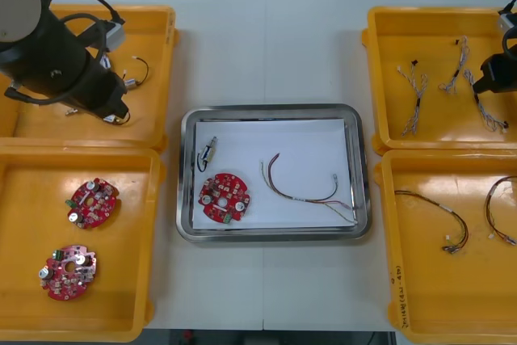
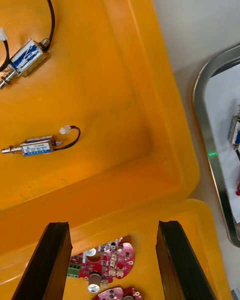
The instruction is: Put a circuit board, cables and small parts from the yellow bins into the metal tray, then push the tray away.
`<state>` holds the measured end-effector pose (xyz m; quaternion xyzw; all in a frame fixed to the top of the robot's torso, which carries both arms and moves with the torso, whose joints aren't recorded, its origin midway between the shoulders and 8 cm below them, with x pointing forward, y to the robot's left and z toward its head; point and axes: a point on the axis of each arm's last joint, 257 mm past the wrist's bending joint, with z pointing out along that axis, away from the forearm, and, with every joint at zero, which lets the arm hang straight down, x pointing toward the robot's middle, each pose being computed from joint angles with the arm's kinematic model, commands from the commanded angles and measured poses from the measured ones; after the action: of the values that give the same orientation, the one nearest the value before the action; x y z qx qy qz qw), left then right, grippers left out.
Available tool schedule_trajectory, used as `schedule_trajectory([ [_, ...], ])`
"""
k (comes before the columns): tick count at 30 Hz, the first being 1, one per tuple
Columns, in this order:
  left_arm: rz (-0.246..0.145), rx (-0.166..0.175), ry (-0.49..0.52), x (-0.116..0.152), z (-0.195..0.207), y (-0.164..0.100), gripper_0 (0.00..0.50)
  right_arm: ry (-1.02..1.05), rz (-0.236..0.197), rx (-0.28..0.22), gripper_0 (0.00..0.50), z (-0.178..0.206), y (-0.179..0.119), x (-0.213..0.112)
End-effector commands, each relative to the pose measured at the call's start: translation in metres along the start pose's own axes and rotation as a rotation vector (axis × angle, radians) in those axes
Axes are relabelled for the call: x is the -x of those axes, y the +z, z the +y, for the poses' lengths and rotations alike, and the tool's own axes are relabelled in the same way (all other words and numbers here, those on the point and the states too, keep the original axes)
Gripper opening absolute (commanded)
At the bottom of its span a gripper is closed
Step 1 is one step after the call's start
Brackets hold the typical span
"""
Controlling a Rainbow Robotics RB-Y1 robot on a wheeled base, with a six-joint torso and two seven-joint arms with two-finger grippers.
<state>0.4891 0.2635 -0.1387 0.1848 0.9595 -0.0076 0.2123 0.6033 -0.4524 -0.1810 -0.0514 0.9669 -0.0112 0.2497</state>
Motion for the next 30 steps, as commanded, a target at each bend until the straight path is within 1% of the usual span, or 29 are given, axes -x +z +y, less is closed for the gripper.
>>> schedule_trajectory([
  [1, -0.058, 0.048, 0.218, 0.030, 0.034, -0.028, 0.500, -0.037, -0.063, -0.043, 0.500, -0.015, -0.019, 0.026],
  [3, -0.059, 0.047, 0.246, 0.034, 0.043, -0.024, 0.500, -0.035, -0.059, -0.047, 0.500, -0.016, -0.012, 0.020],
  [10, -0.068, 0.059, 0.316, 0.046, 0.065, -0.020, 0.500, -0.018, -0.076, -0.038, 0.500, -0.011, 0.002, 0.017],
  [14, -0.065, 0.068, 0.344, 0.051, 0.080, -0.018, 0.500, -0.010, -0.064, -0.030, 0.500, -0.007, 0.008, 0.011],
  [16, -0.058, 0.077, 0.359, 0.052, 0.086, -0.018, 0.500, -0.009, -0.057, -0.028, 0.500, -0.006, 0.011, 0.007],
  [19, -0.045, 0.124, 0.394, 0.056, 0.103, -0.019, 0.500, -0.005, -0.044, -0.022, 0.500, -0.003, 0.018, 0.001],
  [21, -0.046, 0.140, 0.409, 0.058, 0.110, -0.018, 0.500, -0.003, -0.032, -0.015, 0.500, 0.001, 0.023, -0.005],
  [24, -0.059, 0.144, 0.421, 0.062, 0.120, -0.014, 0.500, -0.001, -0.024, -0.009, 0.500, 0.006, 0.028, -0.009],
  [26, -0.060, 0.145, 0.428, 0.063, 0.125, -0.012, 0.500, 0.002, -0.019, -0.006, 0.500, 0.007, 0.030, -0.011],
  [28, -0.066, 0.157, 0.443, 0.066, 0.131, -0.010, 0.500, 0.009, -0.011, -0.003, 0.500, 0.009, 0.035, -0.016],
  [30, -0.066, 0.161, 0.444, 0.067, 0.135, -0.007, 0.500, 0.011, -0.007, -0.003, 0.500, 0.008, 0.036, -0.019],
])
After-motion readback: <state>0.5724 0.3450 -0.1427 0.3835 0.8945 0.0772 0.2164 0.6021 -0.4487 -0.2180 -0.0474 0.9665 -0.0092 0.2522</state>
